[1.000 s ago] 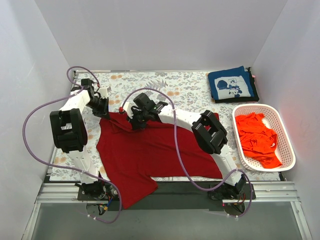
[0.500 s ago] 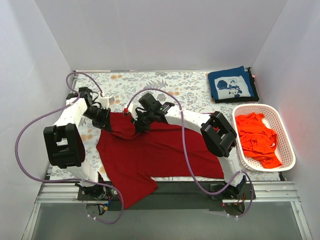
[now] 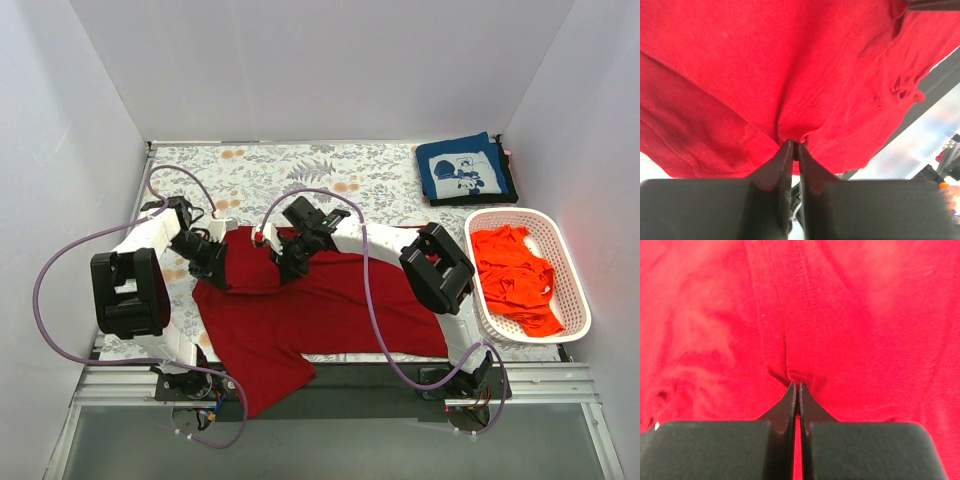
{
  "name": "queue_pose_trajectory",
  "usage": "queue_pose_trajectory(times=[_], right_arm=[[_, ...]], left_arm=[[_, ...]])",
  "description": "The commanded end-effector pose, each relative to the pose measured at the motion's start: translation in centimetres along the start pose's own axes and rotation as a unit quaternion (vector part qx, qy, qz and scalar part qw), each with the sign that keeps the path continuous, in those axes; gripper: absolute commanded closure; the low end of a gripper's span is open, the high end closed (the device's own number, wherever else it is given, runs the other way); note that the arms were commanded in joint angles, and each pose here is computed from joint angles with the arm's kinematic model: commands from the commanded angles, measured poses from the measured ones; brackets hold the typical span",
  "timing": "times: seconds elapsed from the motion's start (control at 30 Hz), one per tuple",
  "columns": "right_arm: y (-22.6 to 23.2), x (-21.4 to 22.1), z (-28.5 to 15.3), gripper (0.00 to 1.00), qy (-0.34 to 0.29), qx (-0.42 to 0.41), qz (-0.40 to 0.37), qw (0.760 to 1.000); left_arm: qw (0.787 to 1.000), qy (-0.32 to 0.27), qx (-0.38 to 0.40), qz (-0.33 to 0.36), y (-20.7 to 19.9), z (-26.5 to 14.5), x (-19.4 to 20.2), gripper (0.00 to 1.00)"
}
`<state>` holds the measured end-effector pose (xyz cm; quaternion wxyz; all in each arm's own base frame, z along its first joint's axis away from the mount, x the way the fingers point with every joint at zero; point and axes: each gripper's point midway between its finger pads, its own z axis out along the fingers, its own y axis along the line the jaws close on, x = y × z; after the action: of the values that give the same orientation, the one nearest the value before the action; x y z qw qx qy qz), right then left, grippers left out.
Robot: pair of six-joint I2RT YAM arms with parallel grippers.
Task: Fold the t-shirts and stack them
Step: Fold the tshirt
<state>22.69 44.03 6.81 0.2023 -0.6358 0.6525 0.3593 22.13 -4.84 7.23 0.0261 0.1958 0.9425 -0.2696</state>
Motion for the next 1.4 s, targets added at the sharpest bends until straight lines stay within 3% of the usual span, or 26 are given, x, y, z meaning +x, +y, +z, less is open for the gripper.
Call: queue_pose_trajectory(times=[0.0,0.03,0.07,0.1,0.17,0.3,0.43,0.57,0.73,0.9,1.03,1.17,1.37], right_arm=[[2.5,-0.7,-1.5,0.99,-0.008,-0.05,-0.015,0.999],[2.7,-0.4,-1.5,0.99,-0.004,-0.057,-0.015,0.998],[2.9,-0.4,-1.6,0.81,-0.002,-0.064,-0.018,0.998],[3.2,-0.4,-2.0,0.73,0.004,-0.067,-0.015,0.998],[2.8,-1.2,-3.6,0.56,-0.005,-0.058,-0.01,0.998],[-0.2,-2.0,-9.3,0.45,-0.048,-0.017,0.055,0.997],[-6.5,1.3,-16.3,0.46,-0.047,0.086,0.116,0.988],[-10.1,6.9,-20.6,0.6,0.01,0.173,0.168,0.971],[-12.3,13.3,-24.1,0.71,0.081,0.251,0.206,0.942],[-12.1,19.7,-24.5,0.78,0.16,0.263,0.23,0.923],[-13.4,23.0,-23.6,0.8,0.197,0.259,0.243,0.914],[-16.4,23.9,-23.1,0.8,0.209,0.273,0.239,0.908],[-21.6,23.7,-22.6,0.78,0.204,0.297,0.224,0.906]], left_arm=[[0.999,0.001,-0.004,0.032,-0.7,-0.5,0.8,0.9],[0.999,0.006,0.002,0.041,-0.8,-0.4,1.1,0.82],[0.999,0.008,0.003,0.044,-0.8,-0.4,1.1,0.75],[0.999,0.008,0.006,0.042,-1.0,-0.6,1.0,0.66],[0.998,-0.022,0.003,0.054,-1.0,-1.7,-1.0,0.59],[0.994,-0.095,-0.002,0.047,-0.5,-3.8,-6.5,0.55],[0.988,-0.152,-0.011,0.013,1.3,-4.2,-11.5,0.55],[0.982,-0.183,-0.03,-0.049,4.0,-3.2,-15.3,0.64],[0.976,-0.182,-0.088,-0.075,7.6,-1.2,-17.0,0.72],[0.975,-0.167,-0.116,-0.085,9.0,0.3,-16.5,0.74],[0.968,-0.143,-0.169,-0.122,11.6,1.3,-15.0,0.84],[0.958,-0.113,-0.213,-0.154,14.5,2.2,-13.6,0.89],[0.949,-0.125,-0.234,-0.168,17.5,1.4,-15.2,0.9]])
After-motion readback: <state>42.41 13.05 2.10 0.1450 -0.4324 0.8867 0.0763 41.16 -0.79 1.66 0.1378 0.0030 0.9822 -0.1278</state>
